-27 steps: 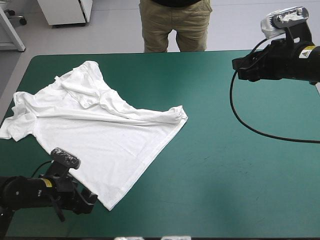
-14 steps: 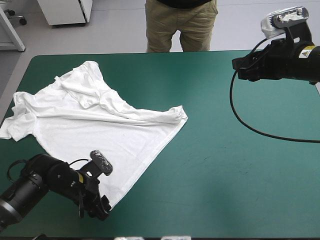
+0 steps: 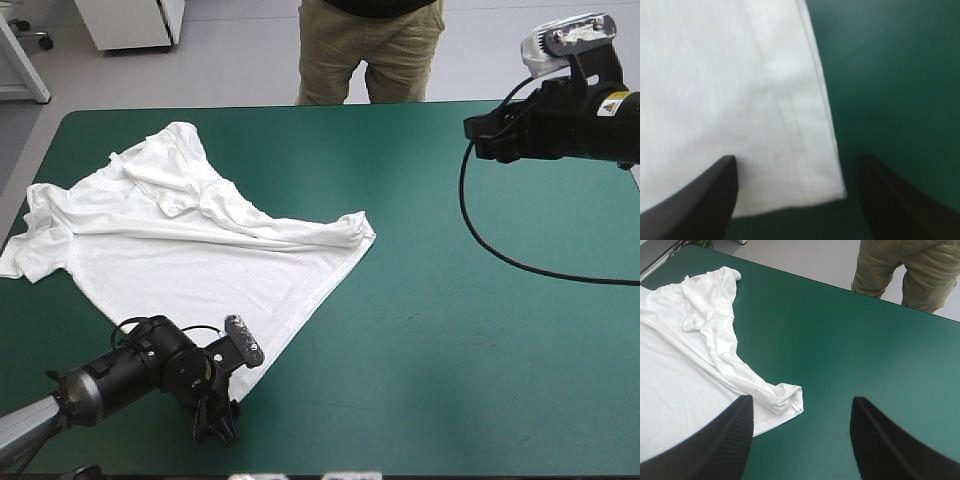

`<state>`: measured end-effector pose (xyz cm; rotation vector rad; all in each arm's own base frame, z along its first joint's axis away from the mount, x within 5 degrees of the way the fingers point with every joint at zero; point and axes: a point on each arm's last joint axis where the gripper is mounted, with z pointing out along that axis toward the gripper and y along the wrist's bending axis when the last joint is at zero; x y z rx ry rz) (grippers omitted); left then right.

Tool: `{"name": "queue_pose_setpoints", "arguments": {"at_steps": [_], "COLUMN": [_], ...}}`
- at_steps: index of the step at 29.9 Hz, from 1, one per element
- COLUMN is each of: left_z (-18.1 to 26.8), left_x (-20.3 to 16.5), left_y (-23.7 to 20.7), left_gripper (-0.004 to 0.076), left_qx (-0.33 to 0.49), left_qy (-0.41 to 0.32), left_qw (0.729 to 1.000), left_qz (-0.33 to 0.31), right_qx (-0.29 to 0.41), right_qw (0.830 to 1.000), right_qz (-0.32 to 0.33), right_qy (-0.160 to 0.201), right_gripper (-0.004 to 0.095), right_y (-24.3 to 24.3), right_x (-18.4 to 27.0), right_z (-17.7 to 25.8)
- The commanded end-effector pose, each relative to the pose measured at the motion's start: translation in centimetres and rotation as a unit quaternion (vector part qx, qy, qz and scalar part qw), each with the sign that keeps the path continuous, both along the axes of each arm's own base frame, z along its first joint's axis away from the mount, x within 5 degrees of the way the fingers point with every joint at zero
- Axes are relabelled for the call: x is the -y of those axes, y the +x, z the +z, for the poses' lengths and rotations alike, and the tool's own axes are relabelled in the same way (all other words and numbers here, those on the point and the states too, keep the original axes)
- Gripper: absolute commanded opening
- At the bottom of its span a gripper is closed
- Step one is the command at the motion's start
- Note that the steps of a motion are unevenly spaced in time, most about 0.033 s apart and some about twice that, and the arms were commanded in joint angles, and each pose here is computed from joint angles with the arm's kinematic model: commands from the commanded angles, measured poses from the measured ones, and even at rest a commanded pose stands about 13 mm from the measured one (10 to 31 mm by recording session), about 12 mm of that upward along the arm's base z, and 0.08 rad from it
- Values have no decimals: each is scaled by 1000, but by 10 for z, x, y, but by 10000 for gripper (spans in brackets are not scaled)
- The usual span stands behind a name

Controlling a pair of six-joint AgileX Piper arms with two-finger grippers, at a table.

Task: Fold the cloth

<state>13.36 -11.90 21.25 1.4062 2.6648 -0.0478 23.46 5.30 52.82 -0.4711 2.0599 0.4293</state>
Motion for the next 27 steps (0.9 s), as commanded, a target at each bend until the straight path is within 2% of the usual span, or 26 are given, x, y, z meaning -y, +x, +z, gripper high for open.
{"name": "queue_pose_setpoints", "arguments": {"at_steps": [1, 8, 10, 12, 14, 15, 21, 22, 25, 27], "left_z": [1, -19, -20, -20, -20, -20, -23, -23, -24, -24], "left_x": [10, 11, 10, 9, 10, 11, 12, 11, 10, 9], "left_y": [7, 8, 6, 4, 4, 4, 6, 5, 4, 3], "left_gripper": [493, 475, 400, 238, 29, -5, -9, -9, -9, -9], "left_qx": [13, -50, -66, -80, -81, -77, -66, -68, -74, -81], "left_qy": [-24, 34, 45, 48, 43, 39, 25, 27, 33, 40], "left_qw": [1000, 998, 997, 995, 995, 996, 995, 995, 993, 992], "left_qz": [10, 12, 20, 26, 29, 29, 68, 71, 84, 86], "right_qx": [52, 43, 41, 39, 35, 34, -22, -33, -73, -94], "right_qw": [998, 999, 999, 999, 999, 999, 998, 998, 996, 992], "right_qz": [-7, -3, -3, -2, -1, 0, 42, 47, 46, 45], "right_qy": [20, 17, 17, 16, 15, 17, 47, 41, -14, -70], "right_gripper": [536, 536, 536, 536, 536, 535, 536, 536, 536, 536], "right_y": [-10, -11, -12, -12, -9, -8, 18, 24, 48, 64], "right_x": [2, 2, 1, 1, 1, 1, -13, -19, -39, -57], "right_z": [17, 16, 16, 15, 14, 13, -5, -11, -36, -57]}}
